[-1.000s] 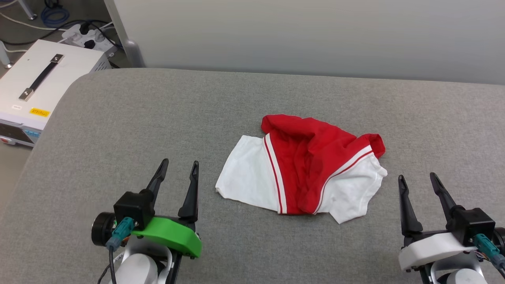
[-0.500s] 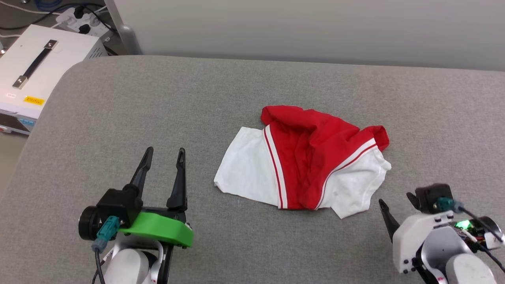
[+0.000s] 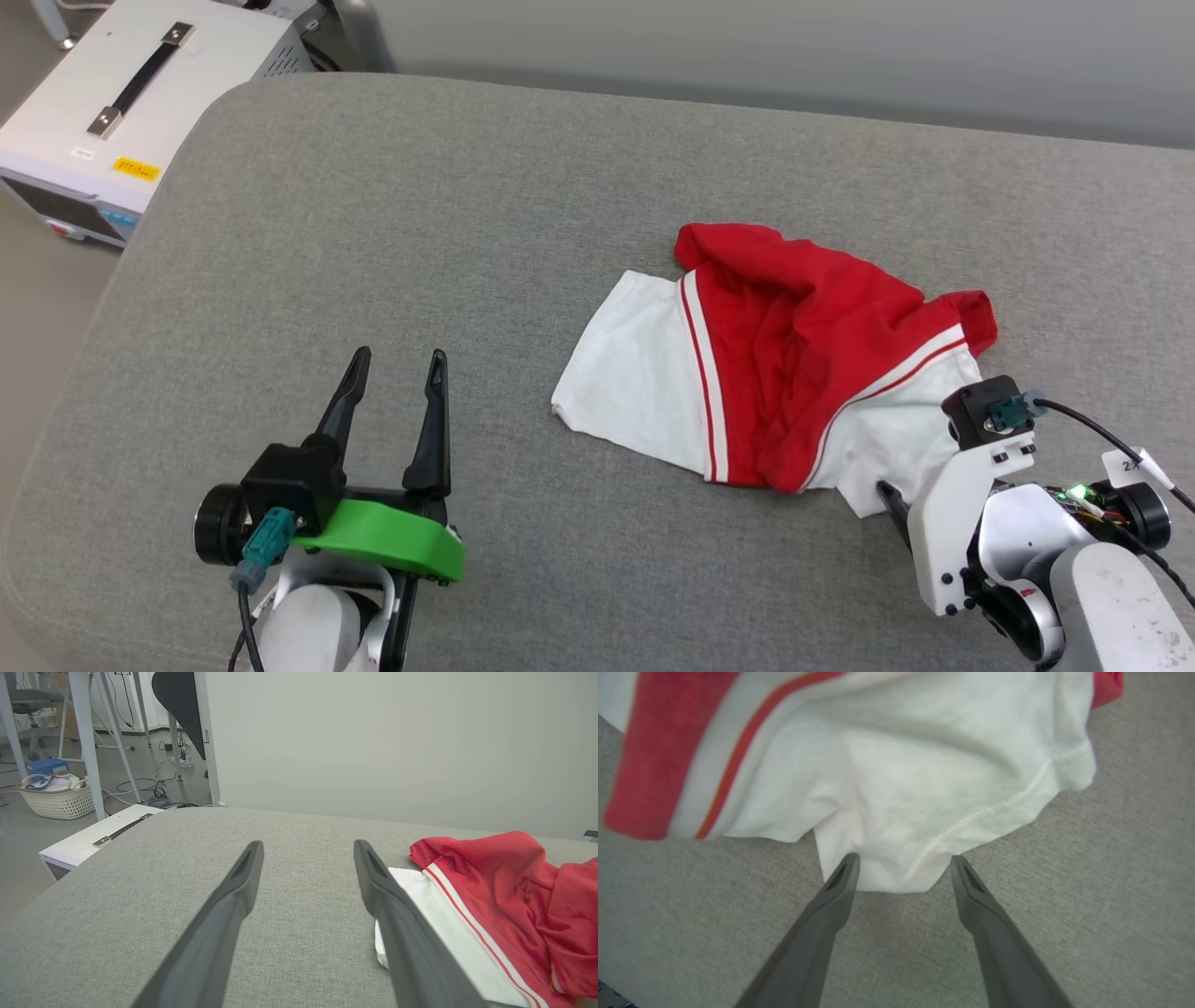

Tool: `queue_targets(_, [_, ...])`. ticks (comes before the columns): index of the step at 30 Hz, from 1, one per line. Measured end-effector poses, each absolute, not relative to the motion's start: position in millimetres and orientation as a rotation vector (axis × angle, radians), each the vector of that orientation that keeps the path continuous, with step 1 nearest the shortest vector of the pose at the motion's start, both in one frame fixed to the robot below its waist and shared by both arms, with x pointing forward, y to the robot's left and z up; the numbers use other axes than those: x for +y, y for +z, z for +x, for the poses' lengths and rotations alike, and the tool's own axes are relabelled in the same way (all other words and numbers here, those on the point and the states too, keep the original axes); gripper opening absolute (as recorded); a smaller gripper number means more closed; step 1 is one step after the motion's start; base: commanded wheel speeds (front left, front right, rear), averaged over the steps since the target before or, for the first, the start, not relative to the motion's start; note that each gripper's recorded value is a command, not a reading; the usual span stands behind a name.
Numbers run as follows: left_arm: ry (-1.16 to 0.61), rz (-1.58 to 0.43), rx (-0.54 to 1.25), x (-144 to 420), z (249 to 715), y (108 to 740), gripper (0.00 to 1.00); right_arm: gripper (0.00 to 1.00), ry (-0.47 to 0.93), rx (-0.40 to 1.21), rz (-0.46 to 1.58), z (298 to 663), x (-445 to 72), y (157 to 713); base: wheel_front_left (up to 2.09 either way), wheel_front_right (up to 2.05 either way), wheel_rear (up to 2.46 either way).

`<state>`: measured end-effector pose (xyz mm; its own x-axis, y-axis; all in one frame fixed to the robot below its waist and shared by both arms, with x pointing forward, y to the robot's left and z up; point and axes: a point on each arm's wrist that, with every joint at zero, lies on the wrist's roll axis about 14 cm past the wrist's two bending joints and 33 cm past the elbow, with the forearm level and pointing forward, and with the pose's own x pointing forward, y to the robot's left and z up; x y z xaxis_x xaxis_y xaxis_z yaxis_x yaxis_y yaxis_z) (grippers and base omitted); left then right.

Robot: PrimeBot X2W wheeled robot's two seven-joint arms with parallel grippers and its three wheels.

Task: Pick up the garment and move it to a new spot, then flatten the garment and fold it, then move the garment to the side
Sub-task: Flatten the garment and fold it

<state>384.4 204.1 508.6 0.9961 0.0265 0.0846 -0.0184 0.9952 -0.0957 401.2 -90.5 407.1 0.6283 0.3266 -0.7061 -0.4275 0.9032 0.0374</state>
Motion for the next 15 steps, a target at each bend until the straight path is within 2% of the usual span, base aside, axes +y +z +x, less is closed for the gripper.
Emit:
queue_targets(8, [0.070, -0.078, -0.075, 221.8, 385.7, 505.1, 1.00, 1.00, 0.470, 0.882, -0.150, 402.4, -78.5, 374.4, 0.00, 0.00, 0.00])
queue_targets(9, [0.076, -0.076, -0.073, 223.8, 385.5, 504.5, 1.00, 0.98, 0.474, 0.894, -0.151, 402.2, -77.3, 370.6, 0.00, 0.00, 0.00])
queue_targets(10, [0.083, -0.076, -0.070, 225.7, 385.0, 503.6, 1.00, 0.74, 0.478, 0.902, -0.153, 402.5, -76.2, 368.0, 0.00, 0.00, 0.00])
queue_targets(11, [0.088, -0.075, -0.067, 227.2, 384.5, 502.7, 1.00, 0.25, 0.480, 0.905, -0.156, 402.9, -75.7, 366.6, 0.00, 0.00, 0.00])
queue_targets(12, [0.093, -0.074, -0.064, 228.9, 383.9, 501.7, 1.00, 0.00, 0.483, 0.908, -0.161, 403.4, -75.8, 365.5, 0.00, 0.00, 0.00])
queue_targets(15, [0.098, -0.076, -0.061, 230.7, 382.9, 500.6, 1.00, 0.00, 0.482, 0.907, -0.171, 403.3, -78.4, 365.6, 0.00, 0.00, 0.00])
